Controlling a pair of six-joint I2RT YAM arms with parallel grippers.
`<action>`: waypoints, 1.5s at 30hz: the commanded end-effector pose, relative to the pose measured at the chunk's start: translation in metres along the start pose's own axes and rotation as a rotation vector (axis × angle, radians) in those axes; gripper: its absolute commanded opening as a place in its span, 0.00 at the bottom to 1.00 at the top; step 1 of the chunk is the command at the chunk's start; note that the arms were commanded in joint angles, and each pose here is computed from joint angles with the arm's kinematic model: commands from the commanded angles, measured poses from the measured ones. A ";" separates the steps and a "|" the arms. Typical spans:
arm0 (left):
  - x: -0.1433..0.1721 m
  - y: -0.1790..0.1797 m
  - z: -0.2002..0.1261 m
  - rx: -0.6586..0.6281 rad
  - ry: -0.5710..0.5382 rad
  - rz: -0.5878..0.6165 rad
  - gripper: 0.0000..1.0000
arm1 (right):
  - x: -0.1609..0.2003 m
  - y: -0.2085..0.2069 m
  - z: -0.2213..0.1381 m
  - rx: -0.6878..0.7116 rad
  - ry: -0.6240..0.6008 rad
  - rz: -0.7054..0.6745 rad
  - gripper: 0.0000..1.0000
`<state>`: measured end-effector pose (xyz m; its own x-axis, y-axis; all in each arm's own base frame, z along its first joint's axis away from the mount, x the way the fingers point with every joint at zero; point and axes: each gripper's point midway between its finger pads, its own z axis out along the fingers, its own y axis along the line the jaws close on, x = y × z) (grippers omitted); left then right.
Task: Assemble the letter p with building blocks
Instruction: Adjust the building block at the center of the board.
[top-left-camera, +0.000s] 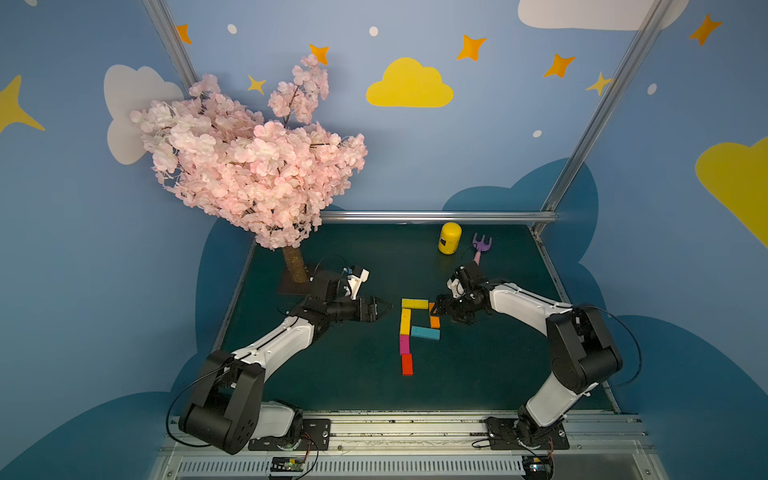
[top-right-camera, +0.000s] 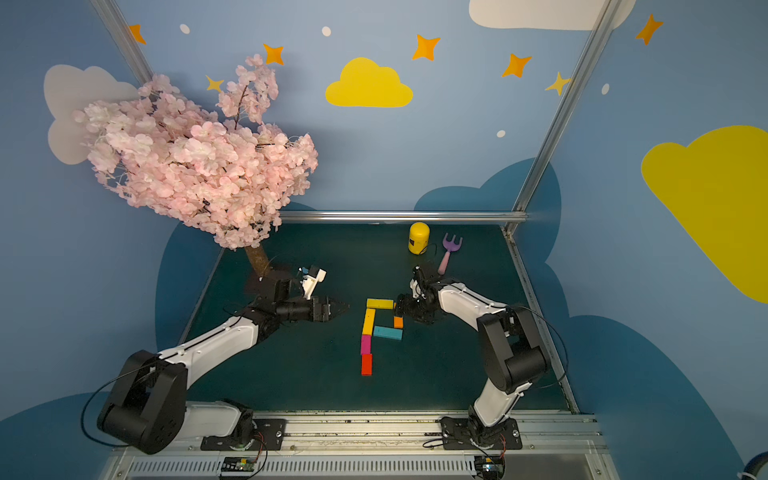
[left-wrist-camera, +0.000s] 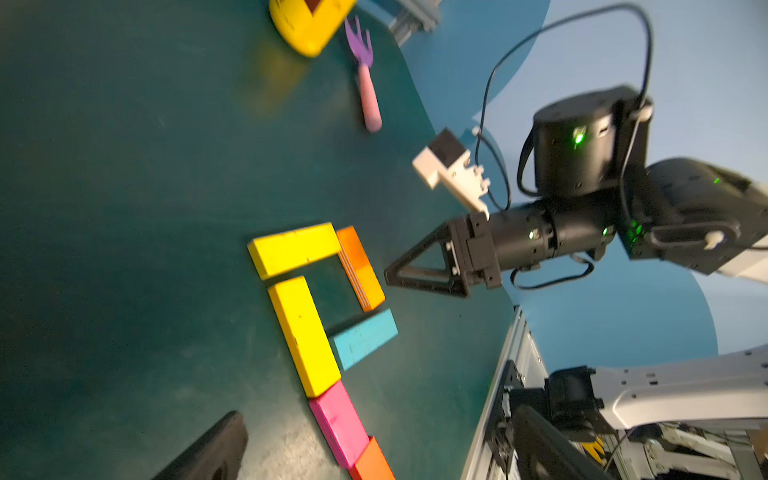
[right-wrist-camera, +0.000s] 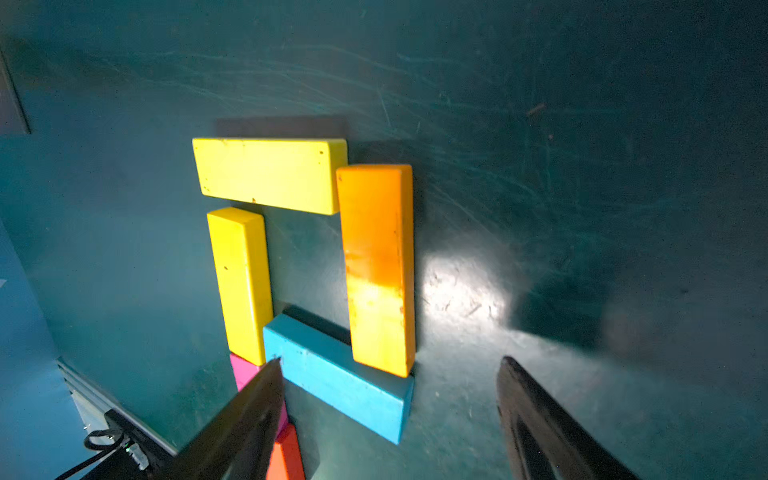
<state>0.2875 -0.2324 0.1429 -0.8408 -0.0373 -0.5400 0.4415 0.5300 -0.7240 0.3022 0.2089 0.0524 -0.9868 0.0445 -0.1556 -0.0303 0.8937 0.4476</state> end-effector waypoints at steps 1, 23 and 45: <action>0.010 -0.008 -0.002 0.027 -0.001 0.005 1.00 | 0.003 0.011 -0.005 -0.048 -0.021 -0.015 0.81; -0.007 -0.008 0.004 0.017 -0.073 0.014 1.00 | 0.073 0.037 -0.002 -0.021 0.029 -0.034 0.80; -0.023 -0.004 0.000 0.024 -0.109 0.001 1.00 | 0.078 0.043 0.034 -0.019 0.085 -0.026 0.80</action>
<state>0.3007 -0.2326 0.1496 -0.8159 -0.1254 -0.5644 0.4300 0.5209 -0.7374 0.2258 0.2637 0.0343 -0.9953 -0.0151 -0.0956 -0.0582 0.8822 0.4673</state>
